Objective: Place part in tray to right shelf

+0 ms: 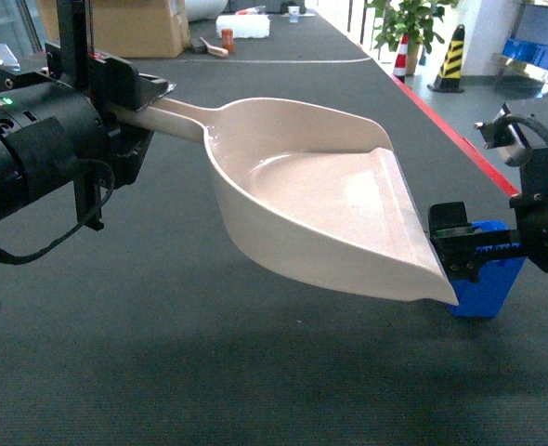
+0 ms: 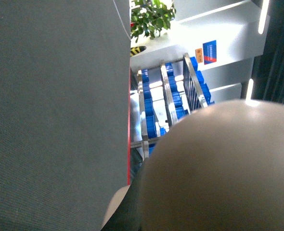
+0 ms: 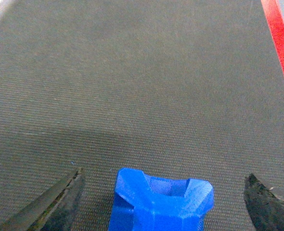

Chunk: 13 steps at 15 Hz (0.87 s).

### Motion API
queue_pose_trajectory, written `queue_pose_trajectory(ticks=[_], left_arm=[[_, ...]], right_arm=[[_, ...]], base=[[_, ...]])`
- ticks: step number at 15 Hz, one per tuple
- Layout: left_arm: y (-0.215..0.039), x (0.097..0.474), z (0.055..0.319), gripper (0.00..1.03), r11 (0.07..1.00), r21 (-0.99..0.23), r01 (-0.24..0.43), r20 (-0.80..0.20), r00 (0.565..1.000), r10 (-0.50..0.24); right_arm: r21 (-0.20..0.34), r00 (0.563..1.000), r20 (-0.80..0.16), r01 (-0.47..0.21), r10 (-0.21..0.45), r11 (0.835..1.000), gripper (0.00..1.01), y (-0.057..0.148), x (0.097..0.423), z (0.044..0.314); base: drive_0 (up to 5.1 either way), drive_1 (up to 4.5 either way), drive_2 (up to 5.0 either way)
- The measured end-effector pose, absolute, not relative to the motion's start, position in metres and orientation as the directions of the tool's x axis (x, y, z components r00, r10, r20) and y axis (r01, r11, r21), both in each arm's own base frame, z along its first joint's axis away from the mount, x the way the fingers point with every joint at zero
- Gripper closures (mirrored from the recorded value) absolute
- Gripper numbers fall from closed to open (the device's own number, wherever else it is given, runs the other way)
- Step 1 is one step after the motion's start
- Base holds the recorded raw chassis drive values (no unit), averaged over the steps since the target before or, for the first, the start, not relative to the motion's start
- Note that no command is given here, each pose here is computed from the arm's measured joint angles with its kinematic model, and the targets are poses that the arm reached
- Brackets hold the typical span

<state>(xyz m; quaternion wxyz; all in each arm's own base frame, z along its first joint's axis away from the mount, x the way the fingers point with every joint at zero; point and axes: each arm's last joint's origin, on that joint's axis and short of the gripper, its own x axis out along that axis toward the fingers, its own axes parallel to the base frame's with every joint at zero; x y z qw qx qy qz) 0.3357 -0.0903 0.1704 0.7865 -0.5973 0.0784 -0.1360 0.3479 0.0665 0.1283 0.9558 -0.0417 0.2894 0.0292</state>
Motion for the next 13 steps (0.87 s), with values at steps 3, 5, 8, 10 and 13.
queue_pose_trajectory(ticks=[3,5,8,10,13], left_arm=[[-0.090,0.336,0.170,0.89,0.254,-0.959,0.122,0.039,0.950,-0.308],[-0.090,0.336,0.170,0.89,0.246,-0.961,0.122,0.040,0.949,-0.314],[-0.090,0.336,0.170,0.89,0.248,-0.961,0.119,0.039,0.951,-0.307],[-0.090,0.336,0.170,0.89,0.250,-0.961,0.120,0.038,0.950,-0.309],[-0.090,0.336,0.170,0.89,0.250,-0.961,0.121,0.039,0.949,-0.312]], right_arm=[[-0.042,0.814,-0.581,-0.050,0.016,0.998,0.34,0.070,0.350,0.120],[-0.015,0.825,-0.564,-0.046,0.030,0.999,0.53,0.067,0.337,0.133],[0.028,0.904,-0.421,-0.066,0.072,0.997,0.55,0.061,0.308,0.200],[0.100,0.958,-0.239,-0.137,0.158,0.985,0.55,0.077,0.294,0.263],[0.293,0.875,-0.281,-0.312,0.394,0.904,0.55,0.155,0.305,0.256]], base=[[0.0,0.00,0.0],[0.0,0.00,0.0],[0.0,0.00,0.0],[0.0,0.00,0.0],[0.0,0.00,0.0]])
